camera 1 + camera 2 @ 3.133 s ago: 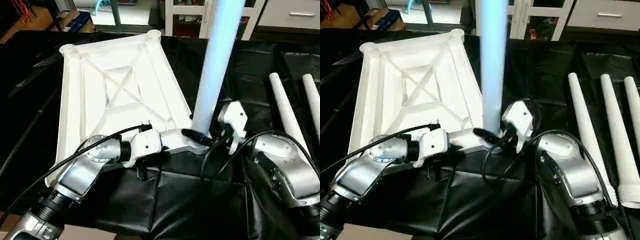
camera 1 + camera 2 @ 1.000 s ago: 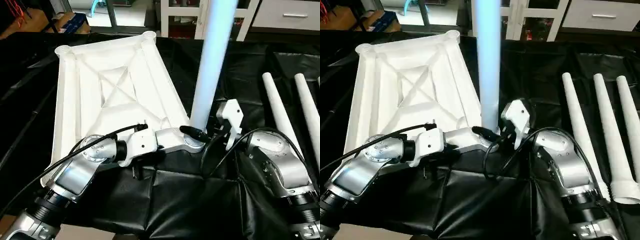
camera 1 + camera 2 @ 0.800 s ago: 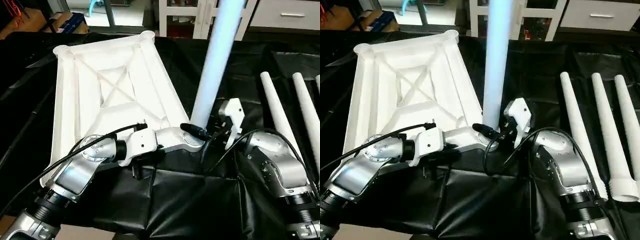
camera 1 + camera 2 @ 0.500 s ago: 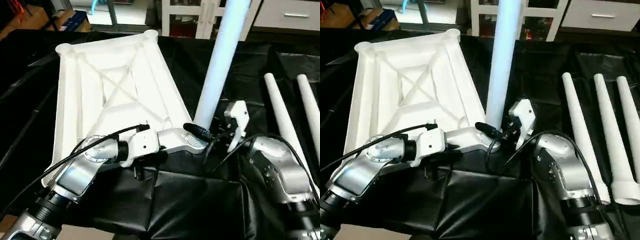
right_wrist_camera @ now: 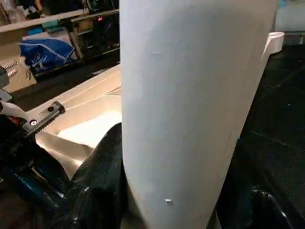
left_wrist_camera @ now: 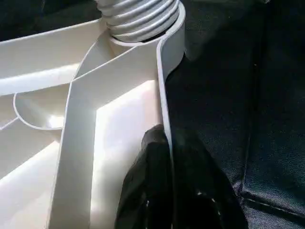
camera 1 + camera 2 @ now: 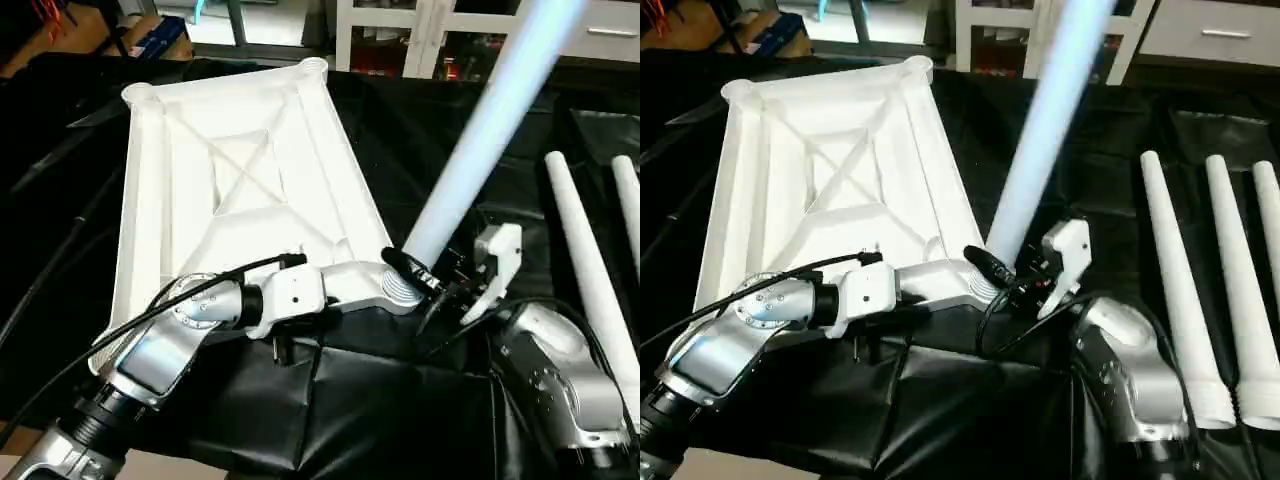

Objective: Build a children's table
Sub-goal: Insert table leg to table base

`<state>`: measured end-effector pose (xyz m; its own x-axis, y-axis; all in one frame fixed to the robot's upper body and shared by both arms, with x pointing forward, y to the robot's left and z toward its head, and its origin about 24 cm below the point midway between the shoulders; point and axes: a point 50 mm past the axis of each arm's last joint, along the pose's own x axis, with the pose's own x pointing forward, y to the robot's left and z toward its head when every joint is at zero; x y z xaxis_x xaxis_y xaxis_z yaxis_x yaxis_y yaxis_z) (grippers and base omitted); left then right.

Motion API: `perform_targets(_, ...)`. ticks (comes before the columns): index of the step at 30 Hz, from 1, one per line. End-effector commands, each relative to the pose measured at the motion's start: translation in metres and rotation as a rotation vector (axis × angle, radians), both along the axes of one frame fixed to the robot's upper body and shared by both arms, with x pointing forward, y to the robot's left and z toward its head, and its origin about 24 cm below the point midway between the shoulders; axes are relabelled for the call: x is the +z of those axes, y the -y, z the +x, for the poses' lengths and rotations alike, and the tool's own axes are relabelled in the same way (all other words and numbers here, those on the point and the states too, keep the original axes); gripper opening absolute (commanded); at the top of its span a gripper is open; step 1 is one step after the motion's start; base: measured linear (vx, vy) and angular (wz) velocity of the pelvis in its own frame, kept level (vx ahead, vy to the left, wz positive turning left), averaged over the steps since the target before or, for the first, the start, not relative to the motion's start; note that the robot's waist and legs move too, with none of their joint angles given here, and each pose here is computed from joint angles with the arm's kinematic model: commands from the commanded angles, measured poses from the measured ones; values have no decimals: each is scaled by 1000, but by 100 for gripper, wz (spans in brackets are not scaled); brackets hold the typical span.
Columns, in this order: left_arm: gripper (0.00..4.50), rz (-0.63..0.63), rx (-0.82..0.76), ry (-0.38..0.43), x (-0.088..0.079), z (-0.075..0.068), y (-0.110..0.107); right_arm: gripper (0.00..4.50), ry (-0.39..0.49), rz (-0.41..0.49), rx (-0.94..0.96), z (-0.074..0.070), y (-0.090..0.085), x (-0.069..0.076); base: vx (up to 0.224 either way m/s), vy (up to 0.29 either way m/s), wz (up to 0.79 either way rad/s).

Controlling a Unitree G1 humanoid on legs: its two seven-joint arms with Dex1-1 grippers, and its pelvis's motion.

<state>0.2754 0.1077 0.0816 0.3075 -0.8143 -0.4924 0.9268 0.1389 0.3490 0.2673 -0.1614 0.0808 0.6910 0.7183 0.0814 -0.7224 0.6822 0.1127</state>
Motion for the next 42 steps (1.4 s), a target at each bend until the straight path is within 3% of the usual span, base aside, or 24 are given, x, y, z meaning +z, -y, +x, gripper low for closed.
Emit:
perform_targets(1,4,116,46,-105,-30,-6,-13,191,-154,-61,-42,-12,8,-34,0,0,0)
perform_targets(12,4,116,44,-107,-31,-7,-12,191,-134,-215,49,-33,-3,-51,0,0,0)
perform_targets(18,4,119,41,-107,-32,-7,-11,191,-144,-330,124,-36,-7,-59,0,0,0)
perform_targets(24,4,113,30,-105,-32,-8,-10,191,-186,-382,193,-30,-8,-62,0,0,0)
perform_targets(33,4,103,32,-103,-31,-8,-9,191,-264,-384,232,-16,-4,-65,0,0,0)
perform_targets(42,4,86,48,-115,-34,-13,-10,191,-246,-340,157,-21,-1,-67,0,0,0)
